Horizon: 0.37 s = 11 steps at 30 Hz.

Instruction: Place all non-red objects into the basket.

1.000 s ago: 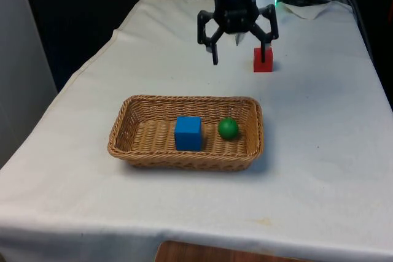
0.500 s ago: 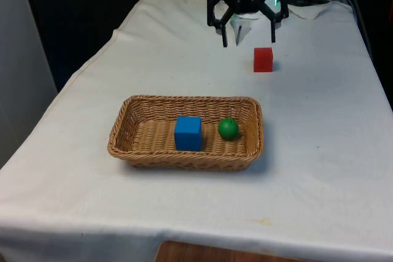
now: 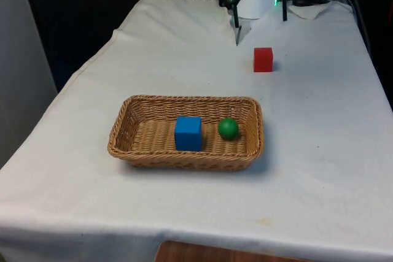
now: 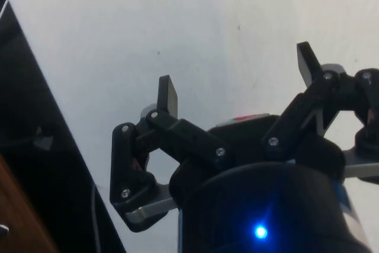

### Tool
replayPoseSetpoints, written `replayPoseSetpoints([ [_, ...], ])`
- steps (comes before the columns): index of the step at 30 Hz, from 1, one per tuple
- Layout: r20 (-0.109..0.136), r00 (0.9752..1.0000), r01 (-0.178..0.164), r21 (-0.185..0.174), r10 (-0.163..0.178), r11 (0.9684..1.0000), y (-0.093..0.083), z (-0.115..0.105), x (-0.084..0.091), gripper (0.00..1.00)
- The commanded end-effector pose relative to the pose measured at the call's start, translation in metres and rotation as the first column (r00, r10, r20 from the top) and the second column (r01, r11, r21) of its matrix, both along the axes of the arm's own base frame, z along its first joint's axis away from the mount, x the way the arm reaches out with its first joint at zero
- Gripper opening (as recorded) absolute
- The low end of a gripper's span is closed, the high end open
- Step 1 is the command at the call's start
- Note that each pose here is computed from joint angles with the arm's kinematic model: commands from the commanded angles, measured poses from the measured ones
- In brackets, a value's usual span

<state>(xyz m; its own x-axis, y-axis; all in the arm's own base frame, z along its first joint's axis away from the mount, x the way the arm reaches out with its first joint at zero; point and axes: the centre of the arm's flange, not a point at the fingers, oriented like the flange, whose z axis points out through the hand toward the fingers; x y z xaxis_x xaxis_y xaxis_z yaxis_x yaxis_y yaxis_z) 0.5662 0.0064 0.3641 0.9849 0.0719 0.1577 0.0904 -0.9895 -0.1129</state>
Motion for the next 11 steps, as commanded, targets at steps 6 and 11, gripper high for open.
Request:
replayPoseSetpoints([
  [6, 0.0, 1.0, -0.004, 0.005, 0.004, 1.0, 0.005, 0.008, -0.017, 1.0],
  [11, 0.002, 1.0, -0.007, 0.012, 0.007, 0.9999, 0.007, 0.011, -0.027, 1.0],
])
